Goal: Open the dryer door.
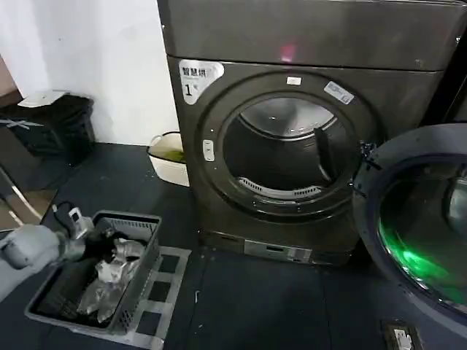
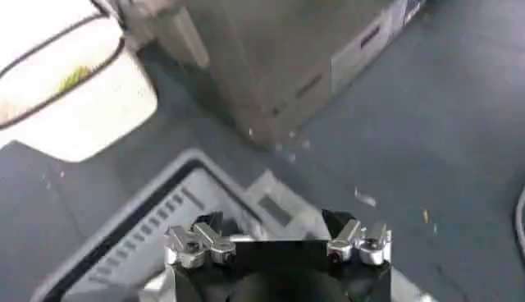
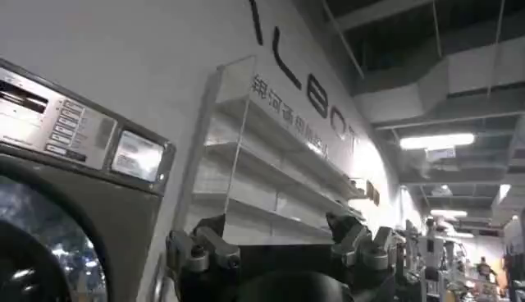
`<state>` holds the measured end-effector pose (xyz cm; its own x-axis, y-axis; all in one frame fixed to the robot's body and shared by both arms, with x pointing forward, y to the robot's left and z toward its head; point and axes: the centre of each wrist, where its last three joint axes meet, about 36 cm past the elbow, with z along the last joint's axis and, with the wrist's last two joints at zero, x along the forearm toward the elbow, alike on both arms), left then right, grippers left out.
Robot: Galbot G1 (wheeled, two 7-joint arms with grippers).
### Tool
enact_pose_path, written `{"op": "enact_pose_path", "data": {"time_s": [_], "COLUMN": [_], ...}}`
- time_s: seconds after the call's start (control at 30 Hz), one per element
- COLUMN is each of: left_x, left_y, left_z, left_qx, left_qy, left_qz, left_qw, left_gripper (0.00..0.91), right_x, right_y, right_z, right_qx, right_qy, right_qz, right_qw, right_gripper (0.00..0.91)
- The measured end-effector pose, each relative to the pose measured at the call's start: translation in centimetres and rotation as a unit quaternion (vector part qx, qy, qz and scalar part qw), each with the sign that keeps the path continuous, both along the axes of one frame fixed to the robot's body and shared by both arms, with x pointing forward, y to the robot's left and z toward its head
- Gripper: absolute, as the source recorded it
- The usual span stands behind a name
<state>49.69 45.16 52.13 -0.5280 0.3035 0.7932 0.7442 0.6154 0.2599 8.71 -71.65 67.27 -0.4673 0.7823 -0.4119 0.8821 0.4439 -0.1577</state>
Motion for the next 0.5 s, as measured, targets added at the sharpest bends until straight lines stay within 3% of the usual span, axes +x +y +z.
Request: {"op": "enact_pose_path", "data": {"time_s": [0.5], "left_x": [-1.4], "left_y": [1.1], "left_z": [-2.2], "left_qx": [0.057], "left_qy": [0.045], "left_qz": [0.020], "left_qw": [0.997], "left_gripper": [0.907], "right_x": [0.3], "right_y": [0.0], "right_z": [-1.0], "right_qx": [0.008], "right_qy": [0.004], "right_qz": [0.003], "right_qw": [1.000], "right_gripper": [0.907]}}
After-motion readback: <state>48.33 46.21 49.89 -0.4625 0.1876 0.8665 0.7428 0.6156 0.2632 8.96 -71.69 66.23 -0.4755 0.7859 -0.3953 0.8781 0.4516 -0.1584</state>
